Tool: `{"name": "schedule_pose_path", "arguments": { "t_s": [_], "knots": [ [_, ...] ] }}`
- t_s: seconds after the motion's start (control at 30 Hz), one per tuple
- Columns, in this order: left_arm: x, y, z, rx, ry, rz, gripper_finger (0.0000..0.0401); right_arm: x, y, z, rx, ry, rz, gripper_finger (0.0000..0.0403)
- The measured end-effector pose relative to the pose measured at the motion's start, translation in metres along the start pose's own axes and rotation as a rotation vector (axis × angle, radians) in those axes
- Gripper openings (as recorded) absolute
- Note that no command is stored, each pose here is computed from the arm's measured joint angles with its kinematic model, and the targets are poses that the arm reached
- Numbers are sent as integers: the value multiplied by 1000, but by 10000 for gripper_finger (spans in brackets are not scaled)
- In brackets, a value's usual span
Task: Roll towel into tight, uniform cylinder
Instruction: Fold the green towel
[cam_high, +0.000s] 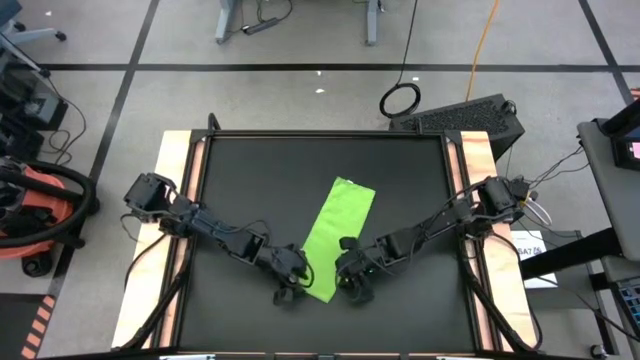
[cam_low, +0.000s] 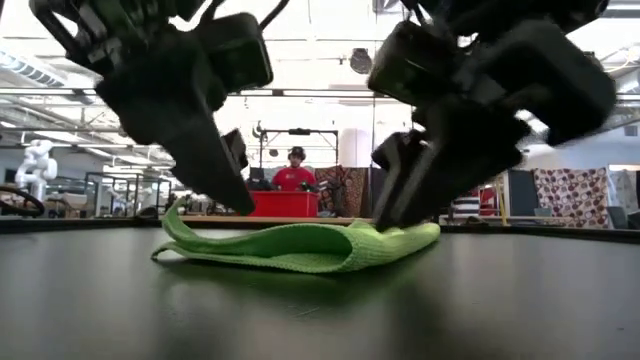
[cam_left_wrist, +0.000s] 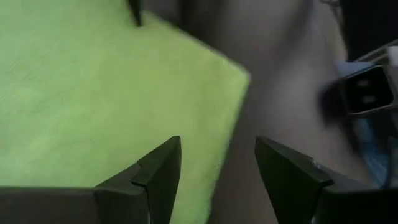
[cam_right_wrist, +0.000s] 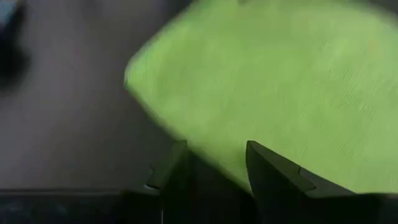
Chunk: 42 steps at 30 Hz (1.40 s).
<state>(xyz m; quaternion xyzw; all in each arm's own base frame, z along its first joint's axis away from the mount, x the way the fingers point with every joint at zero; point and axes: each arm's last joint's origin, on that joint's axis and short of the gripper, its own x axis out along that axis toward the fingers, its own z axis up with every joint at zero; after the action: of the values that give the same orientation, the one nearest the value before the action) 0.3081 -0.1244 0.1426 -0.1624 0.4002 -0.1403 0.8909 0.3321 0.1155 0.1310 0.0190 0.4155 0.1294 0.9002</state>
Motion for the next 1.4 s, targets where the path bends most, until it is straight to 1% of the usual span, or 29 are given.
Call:
{"name": "schedule_pose_path", "arguments": {
  "t_s": [0.1, 0.3, 0.47, 0.6, 0.73, 0.87, 0.97, 1.0, 1.07, 1.13, 1.17, 1.2, 1.4],
  "knots": [
    [0, 0, -1, 50, 5, 6, 212, 0, -2, -6, -1, 57, -15, 155],
    [0, 6, -5, 123, 27, 114, 212, -2, -3, -14, 0, 152, -36, 155],
    [0, 6, -2, 189, -7, 135, 212, -8, -3, -20, 1, 244, 6, 155],
    [-1, 7, 6, 203, -74, 130, 212, -21, -1, -23, 12, 316, 51, 155],
    [-2, 10, 12, 225, -123, 151, 212, -42, 3, -26, 12, 390, 47, 155],
    [-4, 16, 17, 241, -157, 177, 212, -64, 8, -21, 18, 382, 51, 155],
    [-5, 20, 23, 253, -196, 185, 212, -79, 14, -13, 12, 309, 57, 155],
    [-6, 21, 25, 253, -211, 185, 212, -83, 15, -10, 12, 274, 37, 155],
    [-7, 24, 30, 262, -243, 189, 212, -87, 15, -4, 22, 208, -47, 155],
    [-8, 29, 34, 262, -268, 197, 212, -87, 11, -3, 39, 185, -126, 155],
    [-8, 32, 36, 261, -280, 203, 212, -85, 9, -3, 44, 179, -146, 155],
    [-7, 36, 37, 260, -285, 211, 212, -83, 7, -2, 50, 174, -159, 155],
    [6, 58, 43, 229, -266, 262, 212, -61, -5, -11, 81, 244, -192, 155]
  ]
}}
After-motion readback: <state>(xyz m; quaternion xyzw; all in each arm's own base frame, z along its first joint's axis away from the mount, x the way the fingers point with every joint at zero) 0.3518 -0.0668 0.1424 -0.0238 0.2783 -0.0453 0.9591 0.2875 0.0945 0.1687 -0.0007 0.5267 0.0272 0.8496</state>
